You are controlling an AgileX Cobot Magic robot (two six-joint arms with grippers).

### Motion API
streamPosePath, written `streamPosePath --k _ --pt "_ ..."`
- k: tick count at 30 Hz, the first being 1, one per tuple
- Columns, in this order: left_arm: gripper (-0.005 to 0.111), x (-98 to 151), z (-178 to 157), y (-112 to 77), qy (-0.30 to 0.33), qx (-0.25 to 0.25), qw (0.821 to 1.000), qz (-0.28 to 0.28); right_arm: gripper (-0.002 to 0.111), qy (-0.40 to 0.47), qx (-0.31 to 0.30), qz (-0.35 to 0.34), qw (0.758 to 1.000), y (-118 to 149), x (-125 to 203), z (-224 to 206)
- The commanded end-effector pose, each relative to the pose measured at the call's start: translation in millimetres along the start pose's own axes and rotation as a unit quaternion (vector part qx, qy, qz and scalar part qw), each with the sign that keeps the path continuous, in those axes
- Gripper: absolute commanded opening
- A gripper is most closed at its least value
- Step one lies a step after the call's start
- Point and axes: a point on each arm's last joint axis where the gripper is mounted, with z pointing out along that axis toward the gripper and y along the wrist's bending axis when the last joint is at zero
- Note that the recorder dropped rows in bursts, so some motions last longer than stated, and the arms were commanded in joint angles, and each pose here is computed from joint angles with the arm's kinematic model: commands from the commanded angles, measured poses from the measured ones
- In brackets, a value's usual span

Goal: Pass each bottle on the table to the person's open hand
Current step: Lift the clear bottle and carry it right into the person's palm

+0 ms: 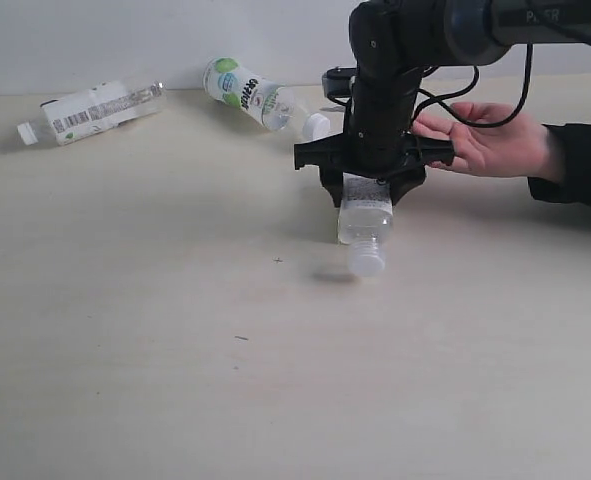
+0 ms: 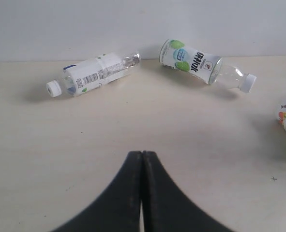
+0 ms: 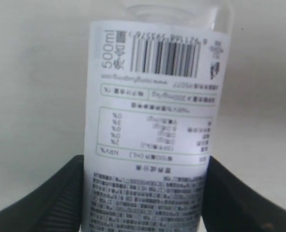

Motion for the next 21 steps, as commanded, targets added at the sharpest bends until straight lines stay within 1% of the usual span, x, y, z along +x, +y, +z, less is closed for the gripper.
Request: streamPosePath --k 1,2,5,6,7,8,9,11,13,16,17,19,21 --pt "0.0 1.3 -0.6 -0.2 0.001 0.002 1.0 0.0 0.007 -0.006 -0.008 0.0 1.0 3.0 -1.4 -4.0" --pt "0.0 1.3 -0.6 -0.2 0.001 0.002 1.0 0.0 0.0 -0.002 -0.012 0.001 1.0 3.8 -0.7 -4.0" --pt "0.0 1.3 -0.6 -0.2 0.001 0.002 1.0 0.0 0.0 -0.006 -0.035 -0.019 0.999 7.8 -3.4 -18.1" --pt "0.0 1.3 -0.6 -0.2 0.001 0.002 1.0 0.0 0.0 -0.009 -0.056 -0.034 0.998 11.2 -5.1 -31.3" --pt "0.0 1.3 -0.6 -0.2 0.001 0.002 1.0 0.0 0.0 -0.013 -0.067 -0.039 0.997 12.7 -6.2 -39.7" --pt "0.0 1.3 -0.6 -0.2 0.001 0.002 1.0 0.0 0.0 -0.017 -0.086 -0.039 0.995 15.1 -7.5 -57.8" --pt "0.0 1.3 -0.6 -0.2 0.001 0.002 1.0 0.0 0.0 -0.024 -0.092 -0.055 0.994 15.4 -9.3 -72.5" --pt "0.0 1.3 -0.6 -0.2 0.001 0.002 1.0 0.0 0.0 -0.037 -0.086 -0.083 0.992 9.9 -12.1 -104.0" --pt "0.0 1.3 -0.6 -0.2 0.001 0.002 1.0 0.0 0.0 -0.053 -0.087 -0.09 0.991 -2.2 -15.5 -136.1" --pt "0.0 1.3 -0.6 -0.2 0.001 0.002 1.0 0.0 0.0 -0.084 -0.086 -0.075 0.99 -31.4 -20.4 -172.2" --pt "0.0 1.3 -0.6 -0.2 0.001 0.002 1.0 0.0 0.0 -0.094 -0.086 -0.07 0.989 -40.8 -22.1 -179.5" --pt "0.0 1.3 -0.6 -0.2 0.001 0.002 1.0 0.0 0.0 -0.118 -0.079 -0.047 0.989 -74.7 -28.8 -196.2" --pt "0.0 1.3 -0.6 -0.2 0.001 0.002 1.0 0.0 0.0 -0.122 -0.073 -0.038 0.989 -90.9 -28.8 -200.2"
